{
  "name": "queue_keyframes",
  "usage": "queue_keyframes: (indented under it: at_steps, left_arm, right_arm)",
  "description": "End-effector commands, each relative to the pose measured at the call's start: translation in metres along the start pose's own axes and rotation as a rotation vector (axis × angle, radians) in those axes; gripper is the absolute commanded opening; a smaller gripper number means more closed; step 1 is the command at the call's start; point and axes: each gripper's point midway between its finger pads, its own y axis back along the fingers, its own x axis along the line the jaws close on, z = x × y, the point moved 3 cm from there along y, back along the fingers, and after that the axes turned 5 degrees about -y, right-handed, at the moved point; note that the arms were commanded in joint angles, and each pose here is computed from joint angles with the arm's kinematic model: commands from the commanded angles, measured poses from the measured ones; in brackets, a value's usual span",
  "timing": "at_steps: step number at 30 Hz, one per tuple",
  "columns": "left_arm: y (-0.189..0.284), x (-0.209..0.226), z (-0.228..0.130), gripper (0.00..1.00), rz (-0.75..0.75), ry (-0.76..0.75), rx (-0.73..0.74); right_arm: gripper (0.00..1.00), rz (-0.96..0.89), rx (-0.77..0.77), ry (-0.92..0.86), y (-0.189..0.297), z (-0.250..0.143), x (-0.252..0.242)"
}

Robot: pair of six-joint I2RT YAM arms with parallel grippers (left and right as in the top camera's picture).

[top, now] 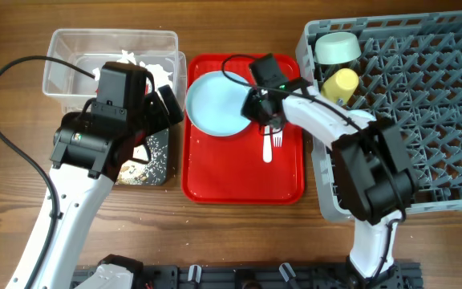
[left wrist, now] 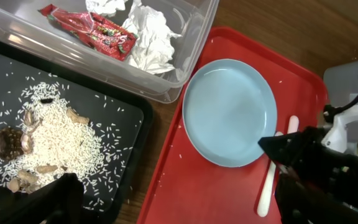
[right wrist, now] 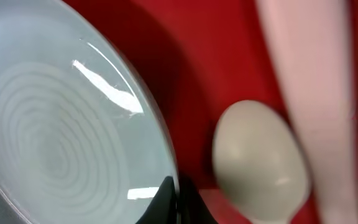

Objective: Sort waste into correct bins and load items into the dishwasher rack
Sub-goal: 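Move right gripper to the light-blue plate and grasp its edge, then lift the light-blue plate and stand it upright in the rack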

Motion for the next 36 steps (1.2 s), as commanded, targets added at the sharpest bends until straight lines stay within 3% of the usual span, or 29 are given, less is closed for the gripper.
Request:
queue_keyframes:
  at_steps: [1, 6, 10, 14, 16, 19, 23, 29, 36]
  left_arm:
    - [0.001, 0.0, 0.002, 1.0, -0.004, 0.001, -0.005]
    - [0.001, 0.0, 0.002, 1.0, -0.004, 0.001, -0.005]
    - [0.001, 0.0, 0.002, 1.0, -0.004, 0.001, -0.005]
    - [0.001, 0.0, 0.002, 1.0, -0.004, 0.001, -0.005]
    - [0.001, 0.0, 0.002, 1.0, -0.004, 0.001, -0.005]
    - [0.001, 0.0, 0.002, 1.0, -0.004, 0.001, -0.005]
    - [0.001, 0.0, 0.002, 1.0, -0.004, 0.001, -0.005]
    - [0.001, 0.0, 0.002, 1.0, -0.004, 0.001, -0.005]
    - [0.001, 0.0, 0.002, 1.0, -0.004, 0.001, -0.005]
  right_arm:
    - [0.04, 0.1, -0.108, 0.111, 0.058, 0.037, 0.02]
    - [0.04, 0.092, -0.42, 0.154, 0.175, 0.089, 0.018]
    - [0.04, -0.007, -0.747, 0.12, 0.28, 0.114, -0.016]
    - [0.04, -0.316, -1.063, -0.012, 0.37, 0.126, -0.082]
    - [0.04, -0.525, -1.142, -0.014, 0.401, 0.126, -0.112]
    - [0.04, -0.797, -1.088, 0.096, 0.414, 0.13, -0.143]
    - [0.04, -1.003, -0.906, 0.258, 0.395, 0.141, -0.172]
    - [0.04, -1.153, -0.667, 0.485, 0.349, 0.157, -0.183]
    - [0.04, -1.21, -0.579, 0.57, 0.317, 0.18, -0.189]
